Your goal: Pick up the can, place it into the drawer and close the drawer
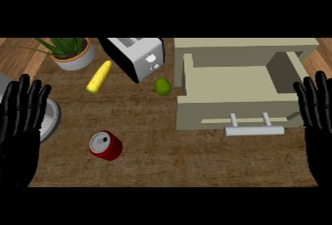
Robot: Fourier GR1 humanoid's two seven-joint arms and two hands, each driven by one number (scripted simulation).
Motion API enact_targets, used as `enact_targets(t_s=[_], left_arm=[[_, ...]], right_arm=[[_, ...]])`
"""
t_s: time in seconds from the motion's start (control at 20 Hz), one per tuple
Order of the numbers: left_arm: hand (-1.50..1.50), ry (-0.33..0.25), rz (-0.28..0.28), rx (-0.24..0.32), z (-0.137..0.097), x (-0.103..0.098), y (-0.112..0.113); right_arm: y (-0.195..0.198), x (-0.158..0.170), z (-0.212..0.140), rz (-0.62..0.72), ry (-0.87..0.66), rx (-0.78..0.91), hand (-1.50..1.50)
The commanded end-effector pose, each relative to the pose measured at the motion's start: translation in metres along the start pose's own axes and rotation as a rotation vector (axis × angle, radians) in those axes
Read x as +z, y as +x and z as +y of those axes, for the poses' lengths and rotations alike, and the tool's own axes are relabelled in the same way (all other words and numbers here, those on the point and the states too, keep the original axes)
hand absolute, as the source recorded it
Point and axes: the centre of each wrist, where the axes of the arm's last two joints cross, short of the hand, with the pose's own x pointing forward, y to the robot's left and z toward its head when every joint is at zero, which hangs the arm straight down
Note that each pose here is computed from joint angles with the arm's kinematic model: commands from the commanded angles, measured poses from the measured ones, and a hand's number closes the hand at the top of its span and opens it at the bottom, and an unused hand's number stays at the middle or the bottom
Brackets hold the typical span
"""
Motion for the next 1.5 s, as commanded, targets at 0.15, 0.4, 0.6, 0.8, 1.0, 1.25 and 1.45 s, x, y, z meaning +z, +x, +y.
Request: enact_targets(t_s=[0.15,0.4,0.6,0.8,1.0,1.25,1.45], left_arm=[[-1.50,-0.256,-0.096,0.152,-0.031,0.003,0.018],[-1.50,-0.316,0.281,0.080,-0.020,0.025,0.010],[-1.50,-0.319,0.335,0.088,-0.036,0.024,0.027],[-1.50,-0.324,0.324,0.074,-0.022,0.048,0.026],[-1.50,-0.286,0.354,0.109,-0.016,0.023,0.040],[-1.50,-0.240,0.365,0.088,-0.012,0.028,0.041],[-1.50,-0.223,0.376,0.078,0.003,0.033,0.025]], right_arm=[[0.000,-0.002,0.006,-0.066,-0.028,0.013,-1.50],[-0.013,0.011,0.004,0.291,-0.080,0.027,-1.50],[-0.015,0.019,-0.005,0.316,-0.094,0.014,-1.50],[-0.009,0.030,-0.020,0.322,-0.089,0.024,-1.50],[-0.011,0.041,-0.020,0.317,-0.109,0.015,-1.50],[-0.023,0.024,-0.038,0.311,-0.112,0.042,-1.50],[-0.038,0.049,-0.031,0.309,-0.101,0.039,-1.50]])
